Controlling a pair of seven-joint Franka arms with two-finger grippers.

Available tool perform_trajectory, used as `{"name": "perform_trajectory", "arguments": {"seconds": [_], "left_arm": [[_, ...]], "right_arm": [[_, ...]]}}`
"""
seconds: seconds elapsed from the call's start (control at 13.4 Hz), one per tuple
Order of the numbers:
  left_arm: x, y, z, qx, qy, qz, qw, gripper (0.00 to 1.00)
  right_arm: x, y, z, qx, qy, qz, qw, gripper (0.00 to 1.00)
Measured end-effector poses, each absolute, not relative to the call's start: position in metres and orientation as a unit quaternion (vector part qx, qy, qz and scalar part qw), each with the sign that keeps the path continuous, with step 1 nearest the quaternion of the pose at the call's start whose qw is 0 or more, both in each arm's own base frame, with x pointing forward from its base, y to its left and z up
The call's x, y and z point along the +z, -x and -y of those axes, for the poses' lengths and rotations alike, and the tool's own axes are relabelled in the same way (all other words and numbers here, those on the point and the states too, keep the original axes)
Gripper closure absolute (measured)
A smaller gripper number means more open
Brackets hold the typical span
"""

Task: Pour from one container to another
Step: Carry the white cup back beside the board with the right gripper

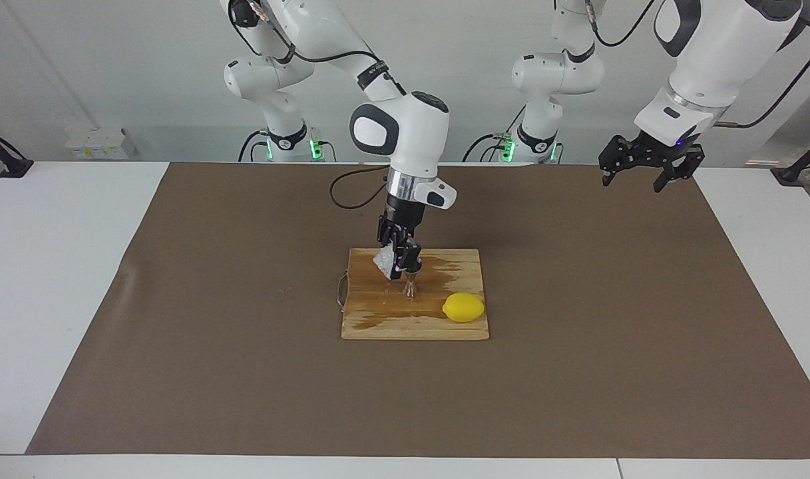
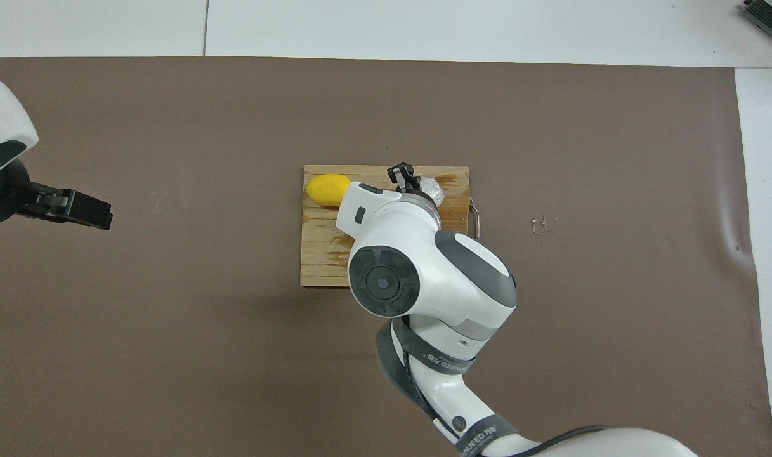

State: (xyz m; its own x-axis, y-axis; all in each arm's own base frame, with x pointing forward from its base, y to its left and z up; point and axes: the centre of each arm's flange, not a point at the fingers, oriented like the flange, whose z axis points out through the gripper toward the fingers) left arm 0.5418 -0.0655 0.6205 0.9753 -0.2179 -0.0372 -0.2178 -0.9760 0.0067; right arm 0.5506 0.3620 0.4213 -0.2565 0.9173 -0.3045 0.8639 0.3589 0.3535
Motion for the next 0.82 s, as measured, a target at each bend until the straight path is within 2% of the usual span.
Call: {"name": "perform_trajectory", "arguments": {"seconds": [0.22, 0.45, 0.67, 0.82], "left_arm": [[0.621, -0.542, 0.066, -0.019, -0.994, 0.110, 0.001, 0.00], [0.621, -0.542, 0.066, -0.019, -0.994, 0.110, 0.001, 0.00], [0.621, -0.542, 0.066, -0.019, -0.994, 0.110, 0.001, 0.00], [0.621, -0.542, 0.066, -0.019, -0.994, 0.110, 0.001, 0.00]], "right_arm": [[0.437, -0.572, -0.330, 0.098, -0.624, -0.761, 0.146, 0.52], [0.444, -0.603, -0.265, 0.134, -0.660, -0.738, 0.045, 0.52], [0.427, -0.626, -0.184, 0.164, -0.687, -0.708, -0.027, 0.52], [0.408, -0.629, -0.135, 0.185, -0.699, -0.687, -0.069, 0.52]]}}
